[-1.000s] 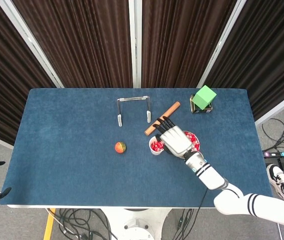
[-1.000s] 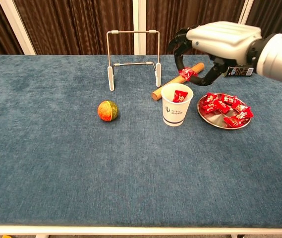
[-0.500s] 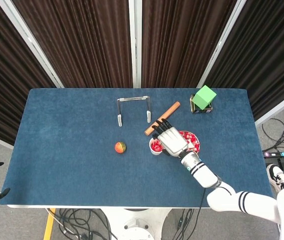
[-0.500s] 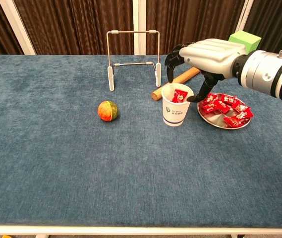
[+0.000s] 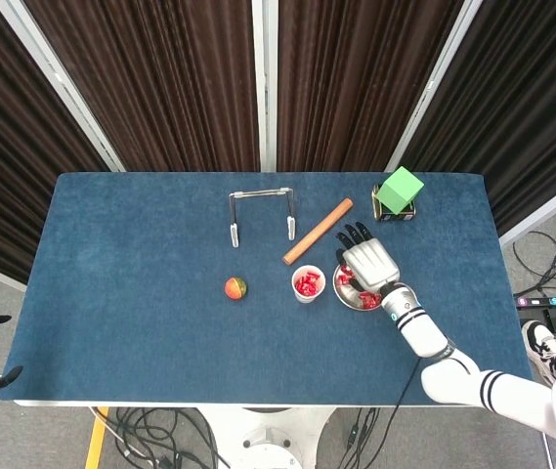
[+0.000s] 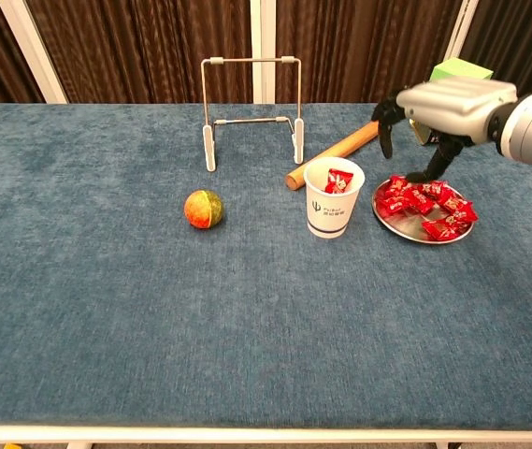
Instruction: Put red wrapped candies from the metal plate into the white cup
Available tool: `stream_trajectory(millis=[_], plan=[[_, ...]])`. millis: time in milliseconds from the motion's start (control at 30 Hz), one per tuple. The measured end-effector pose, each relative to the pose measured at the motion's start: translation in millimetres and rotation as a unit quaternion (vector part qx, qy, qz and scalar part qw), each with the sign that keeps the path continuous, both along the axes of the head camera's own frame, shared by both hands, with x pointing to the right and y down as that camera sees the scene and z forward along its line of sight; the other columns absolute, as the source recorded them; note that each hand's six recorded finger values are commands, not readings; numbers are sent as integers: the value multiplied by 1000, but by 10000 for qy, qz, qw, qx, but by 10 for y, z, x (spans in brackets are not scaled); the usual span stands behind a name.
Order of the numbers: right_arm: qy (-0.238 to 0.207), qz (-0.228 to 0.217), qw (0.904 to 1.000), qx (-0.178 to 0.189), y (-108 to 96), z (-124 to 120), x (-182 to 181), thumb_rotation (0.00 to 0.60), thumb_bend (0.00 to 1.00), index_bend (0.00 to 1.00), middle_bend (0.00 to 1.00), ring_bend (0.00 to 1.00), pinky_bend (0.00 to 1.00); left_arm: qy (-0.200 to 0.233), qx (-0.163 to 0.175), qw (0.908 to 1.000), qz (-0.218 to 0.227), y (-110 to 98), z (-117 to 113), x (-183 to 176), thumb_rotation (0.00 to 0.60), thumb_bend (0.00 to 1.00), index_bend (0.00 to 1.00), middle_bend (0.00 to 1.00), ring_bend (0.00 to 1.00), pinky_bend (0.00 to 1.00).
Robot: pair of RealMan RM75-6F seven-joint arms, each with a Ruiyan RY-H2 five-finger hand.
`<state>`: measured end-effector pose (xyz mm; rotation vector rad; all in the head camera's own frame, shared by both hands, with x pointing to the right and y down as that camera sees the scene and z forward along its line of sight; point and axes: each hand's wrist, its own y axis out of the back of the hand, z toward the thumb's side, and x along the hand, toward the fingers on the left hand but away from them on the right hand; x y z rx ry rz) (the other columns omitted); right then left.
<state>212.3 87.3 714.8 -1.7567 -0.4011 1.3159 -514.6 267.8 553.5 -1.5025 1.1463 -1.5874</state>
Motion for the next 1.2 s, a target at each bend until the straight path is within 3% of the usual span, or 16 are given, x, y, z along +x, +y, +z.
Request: stream_trajectory(millis=[200, 533, 767, 967, 1200], plan=[[377, -49, 9991, -209, 113, 325, 32, 600, 211, 457, 127, 0, 8, -11, -25, 10000, -12, 10, 4, -6, 600, 0, 317, 188, 108, 187], [548, -11, 9979, -341, 138, 520, 9, 600, 227, 459, 126, 0, 8, -8, -68, 10000, -43, 38, 21, -21, 600, 0, 317, 187, 108, 187], [556, -6, 9978, -351, 127, 554, -25, 600, 365, 571, 140, 0, 8, -12, -79, 10000, -58, 37, 24, -31, 600, 0, 317, 187, 108, 187], [400, 61, 9989, -251, 74, 452, -30, 600, 390, 595, 147, 0, 9, -13, -63, 10000, -49, 24, 15, -34, 600, 0, 317, 188, 108, 187], [-245, 45, 9996, 101, -19, -56, -114, 600, 388, 595, 155, 0, 8, -3, -21, 10000, -10, 4, -2, -19, 600, 0, 317, 187, 108, 187]])
